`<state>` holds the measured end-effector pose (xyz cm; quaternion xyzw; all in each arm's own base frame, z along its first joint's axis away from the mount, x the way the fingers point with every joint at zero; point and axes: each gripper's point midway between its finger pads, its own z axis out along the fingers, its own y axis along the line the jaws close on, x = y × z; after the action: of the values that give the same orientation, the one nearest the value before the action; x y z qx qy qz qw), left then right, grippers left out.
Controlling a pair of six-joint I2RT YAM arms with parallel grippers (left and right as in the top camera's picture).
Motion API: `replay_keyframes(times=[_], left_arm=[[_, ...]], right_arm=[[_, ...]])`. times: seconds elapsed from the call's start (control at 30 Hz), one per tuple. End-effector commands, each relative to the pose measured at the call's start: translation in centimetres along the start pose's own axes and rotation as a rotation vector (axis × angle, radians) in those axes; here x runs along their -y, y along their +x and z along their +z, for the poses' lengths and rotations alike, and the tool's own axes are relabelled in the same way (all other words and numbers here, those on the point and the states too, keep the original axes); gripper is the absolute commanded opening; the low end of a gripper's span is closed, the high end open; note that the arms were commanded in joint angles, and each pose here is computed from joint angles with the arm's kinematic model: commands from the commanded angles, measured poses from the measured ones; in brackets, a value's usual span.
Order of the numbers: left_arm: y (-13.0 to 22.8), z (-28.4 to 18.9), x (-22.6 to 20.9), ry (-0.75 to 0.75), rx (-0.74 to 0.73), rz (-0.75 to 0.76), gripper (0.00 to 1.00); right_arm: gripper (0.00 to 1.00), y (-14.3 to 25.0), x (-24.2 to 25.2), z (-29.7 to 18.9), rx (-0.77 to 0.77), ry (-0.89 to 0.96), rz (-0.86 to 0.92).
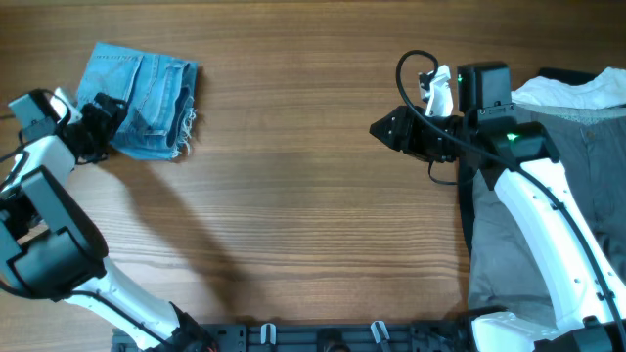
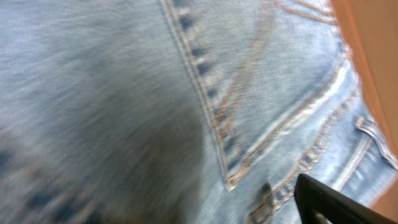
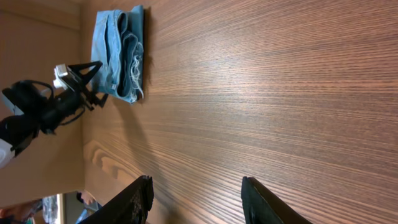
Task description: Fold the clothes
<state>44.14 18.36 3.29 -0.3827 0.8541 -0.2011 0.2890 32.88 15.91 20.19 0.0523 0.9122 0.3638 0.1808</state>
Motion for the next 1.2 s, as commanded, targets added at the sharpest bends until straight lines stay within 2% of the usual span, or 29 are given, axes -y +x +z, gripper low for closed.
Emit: replay_keyframes(times=[0.0,0.13,0.23,0.27,0.3,0.37,0.43,0.47,0.5,0.53,0.57,0.63,0.7,0.83,0.87,0.9,0.93,1.0,1.1,1.17], left_arm=[[-1.8,-3.6,-2.4,-0.030,0.038,-0.155,1.00],[1.4,-9.9,-3.2,-0.050,-0.084,-0.263,1.00],[3.6,-14.0,4.7,0.257,-0.142,0.069,0.95],[5.6,-16.1,8.5,0.328,-0.154,0.219,0.95],[7.5,-17.7,11.0,0.357,-0.161,0.348,0.94],[11.8,-21.3,15.4,0.352,-0.148,0.581,0.92],[14.2,-24.6,16.9,0.275,-0.072,0.704,0.98],[15.3,-27.2,17.5,0.221,0.011,0.751,1.00],[15.7,-28.7,17.5,0.192,0.063,0.748,1.00],[16.1,-30.7,17.5,0.174,0.132,0.738,1.00],[17.2,-33.5,17.3,0.185,0.208,0.745,1.00],[19.0,-36.8,16.1,0.194,0.290,0.763,1.00],[20.5,-38.3,14.3,0.164,0.310,0.758,1.00],[21.9,-40.0,13.6,0.192,0.362,0.770,1.00],[22.0,-40.0,13.5,0.190,0.356,0.769,1.00],[22.0,-40.0,13.5,0.190,0.356,0.769,1.00],[22.0,-40.0,13.5,0.190,0.356,0.769,1.00],[22.0,-40.0,13.5,0.190,0.356,0.769,1.00],[22.0,-40.0,13.5,0.190,0.356,0.769,1.00],[22.0,-40.0,13.5,0.190,0.356,0.769,1.00]], right_arm=[[0.50,-0.1,-0.1,0.0,0.001,0.003,0.003],[0.49,0.4,0.0,0.0,-0.017,0.011,0.011],[0.47,1.2,-0.2,0.5,-0.026,0.045,-0.050],[0.49,1.7,-1.2,0.6,-0.027,0.042,-0.107],[0.54,2.3,-2.2,0.2,-0.021,0.035,-0.162],[0.65,3.1,-4.5,-1.7,0.064,0.067,-0.330],[0.71,3.1,-6.1,-4.3,0.172,0.094,-0.438],[0.76,3.2,-7.3,-6.4,0.245,0.084,-0.493],[0.80,3.3,-8.1,-7.8,0.289,0.068,-0.530],[0.96,3.6,-8.9,-9.8,0.345,0.045,-0.576],[1.00,4.0,-9.7,-11.7,0.396,0.021,-0.614],[1.00,5.0,-10.4,-14.2,0.456,-0.012,-0.634],[1.00,5.6,-10.4,-15.2,0.471,-0.020,-0.638],[1.00,6.5,-9.2,-14.5,0.410,0.003,-0.576],[1.00,6.8,-8.6,-13.9,0.373,-0.010,-0.387],[1.00,6.8,-8.4,-13.6,0.360,-0.020,-0.280],[1.00,6.8,-8.2,-13.4,0.350,-0.017,-0.255],[1.00,7.4,-6.4,-12.7,0.309,0.065,-0.259],[1.00,5.1,-4.6,-13.7,0.429,0.205,-0.288],[1.00,2.7,-6.0,-13.9,0.547,0.197,-0.480]])
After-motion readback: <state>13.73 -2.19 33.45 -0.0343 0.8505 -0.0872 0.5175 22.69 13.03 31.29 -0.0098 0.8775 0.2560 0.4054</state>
